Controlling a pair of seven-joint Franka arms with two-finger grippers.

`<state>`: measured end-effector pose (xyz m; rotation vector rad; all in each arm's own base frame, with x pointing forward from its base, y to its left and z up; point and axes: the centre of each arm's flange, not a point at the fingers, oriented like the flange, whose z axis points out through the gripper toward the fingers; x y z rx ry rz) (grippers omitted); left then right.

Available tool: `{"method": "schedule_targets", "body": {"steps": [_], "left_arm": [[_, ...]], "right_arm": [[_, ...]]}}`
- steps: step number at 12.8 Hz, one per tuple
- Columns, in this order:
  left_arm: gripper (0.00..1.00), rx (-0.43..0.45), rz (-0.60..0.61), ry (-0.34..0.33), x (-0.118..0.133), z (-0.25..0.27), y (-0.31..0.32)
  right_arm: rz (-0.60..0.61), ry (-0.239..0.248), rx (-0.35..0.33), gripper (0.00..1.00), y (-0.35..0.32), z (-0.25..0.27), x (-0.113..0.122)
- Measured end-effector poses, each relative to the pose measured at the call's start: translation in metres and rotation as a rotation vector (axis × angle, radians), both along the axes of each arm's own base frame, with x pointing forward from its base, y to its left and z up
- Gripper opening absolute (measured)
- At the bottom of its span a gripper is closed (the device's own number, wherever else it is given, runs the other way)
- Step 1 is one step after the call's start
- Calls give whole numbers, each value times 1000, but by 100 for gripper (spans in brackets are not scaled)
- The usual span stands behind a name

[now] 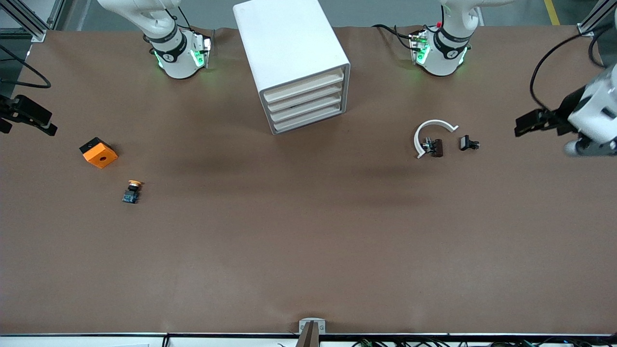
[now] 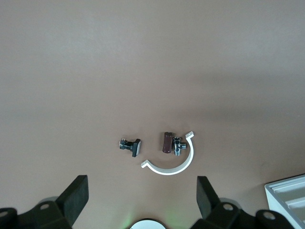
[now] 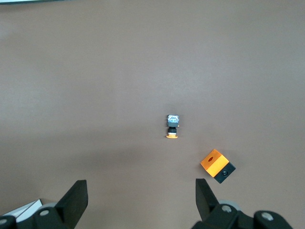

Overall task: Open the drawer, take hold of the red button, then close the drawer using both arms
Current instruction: 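Reach the left gripper toward the white drawer cabinet's drawer front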

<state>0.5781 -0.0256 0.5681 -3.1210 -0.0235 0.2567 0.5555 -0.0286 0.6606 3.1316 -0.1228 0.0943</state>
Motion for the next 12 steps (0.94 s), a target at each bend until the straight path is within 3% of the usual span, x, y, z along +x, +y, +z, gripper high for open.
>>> {"method": "schedule_targets", "body": {"steps": [4, 9, 12], "left_arm": [[100, -30, 106, 50, 34, -68, -5], [100, -55, 488, 212, 55, -157, -38], [100, 42, 723, 282, 57, -206, -91]], "right_arm": [[0, -15, -3, 100, 0, -8, 10], [0, -15, -3, 100, 0, -9, 11], [1, -15, -3, 100, 1, -9, 11]]}}
